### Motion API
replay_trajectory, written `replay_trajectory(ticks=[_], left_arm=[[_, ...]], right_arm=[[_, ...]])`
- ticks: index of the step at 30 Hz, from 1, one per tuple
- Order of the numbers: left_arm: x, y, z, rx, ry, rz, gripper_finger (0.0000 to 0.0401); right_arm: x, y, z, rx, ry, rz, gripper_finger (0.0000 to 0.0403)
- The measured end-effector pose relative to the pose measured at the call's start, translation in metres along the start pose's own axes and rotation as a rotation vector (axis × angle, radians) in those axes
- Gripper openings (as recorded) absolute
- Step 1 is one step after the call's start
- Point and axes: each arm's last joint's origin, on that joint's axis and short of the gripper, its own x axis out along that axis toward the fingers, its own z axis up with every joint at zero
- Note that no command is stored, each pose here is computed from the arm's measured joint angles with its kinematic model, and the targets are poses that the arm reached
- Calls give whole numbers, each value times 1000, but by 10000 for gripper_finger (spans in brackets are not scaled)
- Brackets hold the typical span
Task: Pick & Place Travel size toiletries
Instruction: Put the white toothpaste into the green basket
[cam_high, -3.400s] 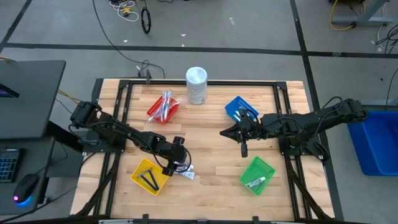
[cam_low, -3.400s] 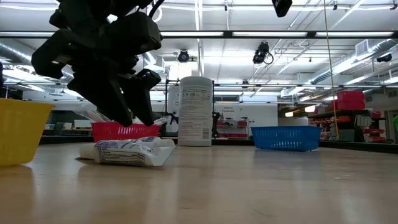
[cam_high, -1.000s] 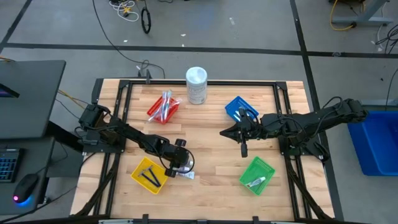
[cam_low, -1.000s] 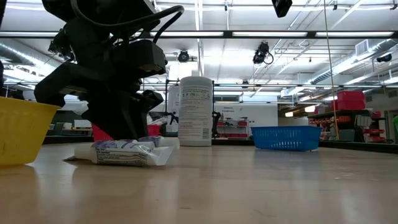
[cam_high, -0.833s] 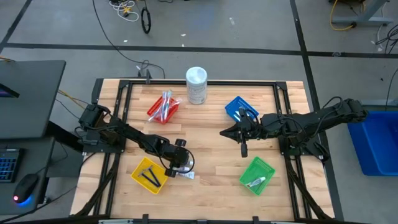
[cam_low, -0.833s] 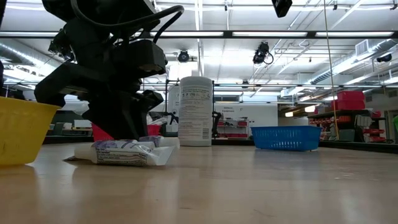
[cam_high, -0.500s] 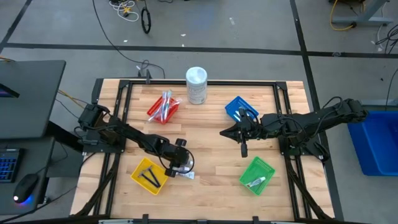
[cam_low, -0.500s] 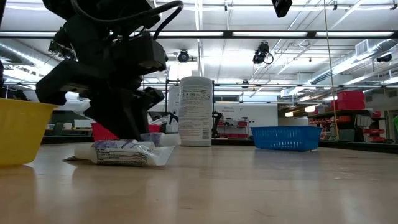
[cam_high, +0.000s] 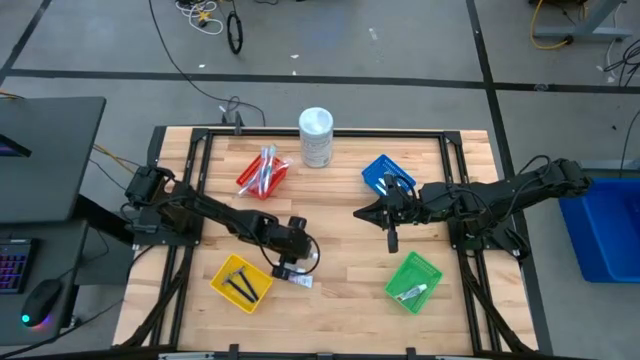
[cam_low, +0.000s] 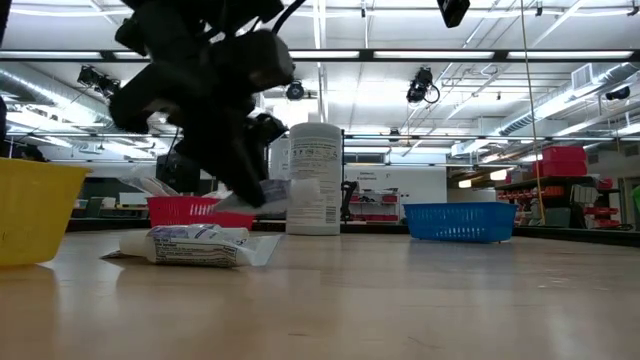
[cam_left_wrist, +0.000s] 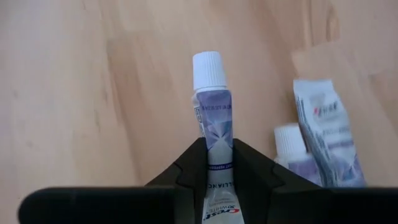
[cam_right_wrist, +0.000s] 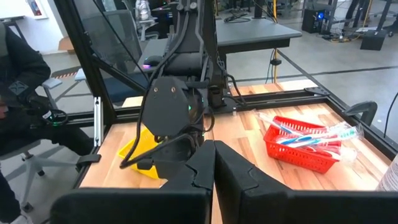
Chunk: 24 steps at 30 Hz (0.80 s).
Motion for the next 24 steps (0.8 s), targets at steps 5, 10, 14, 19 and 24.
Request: replay_trajectory(ticks=[5,10,14,19,24], left_arm=[[-5,4,13,21,-34,8,74],[-8,9,21,14,-62,18,74],[-11,11,29,9,-86,24,74],[-19,14,44,41,-119,36,74],[-24,16,48,67,-67,89,74]], right_arm=[[0,0,0,-4,0,0,10],[0,0,0,-4,1,0,13],[0,0,0,-4,1,0,12],[0,0,-1,-6,10,-2,14],[0,-2,-6,-15,56,-56,13]])
